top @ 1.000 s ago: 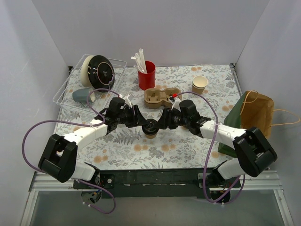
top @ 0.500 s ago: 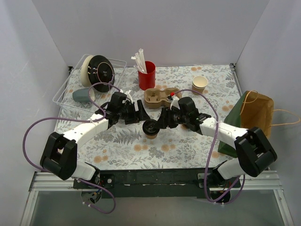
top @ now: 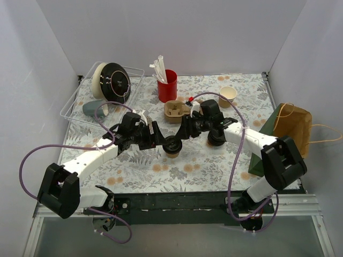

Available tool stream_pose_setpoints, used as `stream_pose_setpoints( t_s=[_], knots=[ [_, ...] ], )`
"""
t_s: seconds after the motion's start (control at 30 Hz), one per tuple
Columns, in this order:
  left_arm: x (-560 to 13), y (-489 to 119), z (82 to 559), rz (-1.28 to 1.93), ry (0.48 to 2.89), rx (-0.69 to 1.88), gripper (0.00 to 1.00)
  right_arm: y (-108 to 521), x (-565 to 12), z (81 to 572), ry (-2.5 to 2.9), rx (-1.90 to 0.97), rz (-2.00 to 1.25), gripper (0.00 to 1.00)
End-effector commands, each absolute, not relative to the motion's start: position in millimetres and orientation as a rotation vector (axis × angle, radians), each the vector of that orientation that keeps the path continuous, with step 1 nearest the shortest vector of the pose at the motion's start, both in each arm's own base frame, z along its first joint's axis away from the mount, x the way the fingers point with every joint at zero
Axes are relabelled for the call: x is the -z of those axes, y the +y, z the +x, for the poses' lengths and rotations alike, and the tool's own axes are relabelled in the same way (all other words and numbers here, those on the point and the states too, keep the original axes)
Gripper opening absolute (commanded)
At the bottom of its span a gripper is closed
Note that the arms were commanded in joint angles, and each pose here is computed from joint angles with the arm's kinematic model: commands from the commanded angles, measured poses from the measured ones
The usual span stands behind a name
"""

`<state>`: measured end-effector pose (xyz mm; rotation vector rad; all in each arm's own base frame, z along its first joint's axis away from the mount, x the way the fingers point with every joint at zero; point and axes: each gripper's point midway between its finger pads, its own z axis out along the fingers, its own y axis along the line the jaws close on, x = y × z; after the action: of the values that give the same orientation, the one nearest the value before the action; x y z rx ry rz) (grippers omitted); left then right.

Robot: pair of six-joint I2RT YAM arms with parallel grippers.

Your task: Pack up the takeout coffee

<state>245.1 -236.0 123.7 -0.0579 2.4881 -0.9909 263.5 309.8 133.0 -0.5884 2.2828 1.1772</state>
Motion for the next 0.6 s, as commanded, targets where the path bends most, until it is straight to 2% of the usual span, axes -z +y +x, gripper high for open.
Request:
stream_pose_setpoints(
  t_s=[0.0,0.17,0.27,0.57],
  knots=[
    [-125.9,-242.2,237.4,-0.048,2.482,1.045,0.72,311.5,-137.8,267.1,2.277,-1.194,-0.696,0.57],
    [-122.2,-244.1,241.6,-0.036,2.482,1.032,0.72,311.4,-134.8,269.5,2.279,-1.235,-0.715,0.57],
    [-118.3,-242.5,247.0,-0.039,2.484,0.997,0.71,310.5,-127.2,267.3,2.296,-1.248,-0.719,0.54],
    [-101.9,-239.1,254.7,-0.051,2.523,0.922,0.59,305.7,-106.7,253.4,2.321,-1.309,-0.653,0.46]
  ],
)
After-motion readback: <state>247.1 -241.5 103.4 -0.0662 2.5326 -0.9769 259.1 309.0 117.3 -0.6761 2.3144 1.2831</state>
